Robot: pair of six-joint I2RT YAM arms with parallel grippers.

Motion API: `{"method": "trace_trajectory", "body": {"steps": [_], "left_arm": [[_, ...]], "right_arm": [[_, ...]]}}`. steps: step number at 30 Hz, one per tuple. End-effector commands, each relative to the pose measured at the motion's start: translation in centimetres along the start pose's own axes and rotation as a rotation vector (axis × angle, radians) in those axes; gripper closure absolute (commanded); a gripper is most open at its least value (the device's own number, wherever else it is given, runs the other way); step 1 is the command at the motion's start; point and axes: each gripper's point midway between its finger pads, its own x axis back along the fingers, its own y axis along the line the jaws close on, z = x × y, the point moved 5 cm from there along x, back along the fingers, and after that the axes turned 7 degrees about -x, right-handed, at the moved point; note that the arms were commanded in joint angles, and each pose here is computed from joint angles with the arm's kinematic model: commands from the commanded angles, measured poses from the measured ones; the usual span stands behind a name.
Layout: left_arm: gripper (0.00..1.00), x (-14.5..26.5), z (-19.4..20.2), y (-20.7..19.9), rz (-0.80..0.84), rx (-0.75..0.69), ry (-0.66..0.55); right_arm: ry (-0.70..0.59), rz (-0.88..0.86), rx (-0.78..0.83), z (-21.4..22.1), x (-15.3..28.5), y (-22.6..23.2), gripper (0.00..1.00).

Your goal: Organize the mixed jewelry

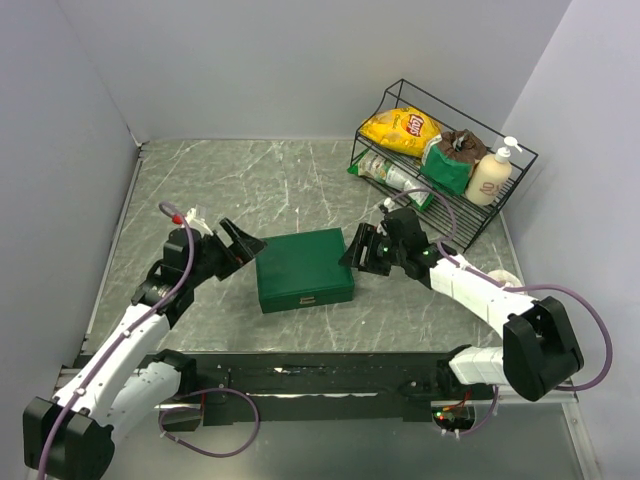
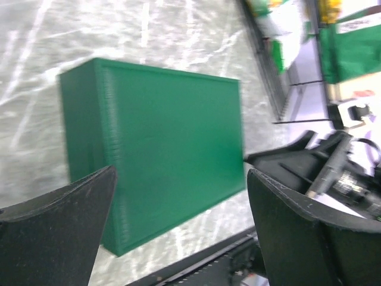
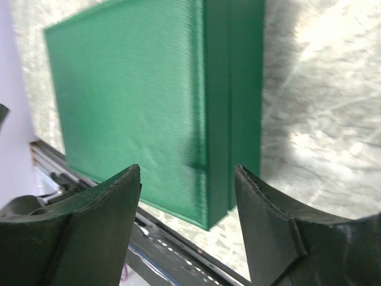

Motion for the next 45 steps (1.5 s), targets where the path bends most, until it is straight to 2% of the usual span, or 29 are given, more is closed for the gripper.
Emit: {"method": "trace_trajectory", "body": {"steps": [1, 5, 10, 16, 35, 40, 45], "left_arm": [[0.03, 0.1, -0.9, 0.4, -0.065, -0.070, -0.030], [0.04, -0.7, -0.9, 1.8, -0.160, -0.093, -0.008], [0.04, -1.1, -0.6, 1.9, -0.135, -0.128, -0.006], [0.04, -1.6, 0.3, 2.1, -0.087, -0.151, 0.029], [0.01, -3.3, 5.3, 5.1, -0.137, -0.174, 0.205], [0.05, -3.5, 6.1, 5.9, -0.174, -0.181, 0.237], [0.13, -3.7, 6.8, 6.5, -0.205, -0.183, 0.251]], "right_arm": [[-0.017, 0.035, 0.085, -0.9, 0.7, 0.5, 0.26], [0.014, 0.054, 0.132, -1.2, 0.4, 0.5, 0.18], [0.072, 0.064, 0.170, -1.0, -0.4, 0.3, 0.12], [0.090, 0.064, 0.167, -1.2, -1.2, 0.3, 0.12], [0.105, 0.108, 0.108, 0.0, -2.1, -1.4, 0.13], [0.106, 0.130, 0.097, 0.4, -2.2, -2.1, 0.13], [0.087, 0.159, 0.088, 0.6, -2.0, -2.9, 0.15]]}}
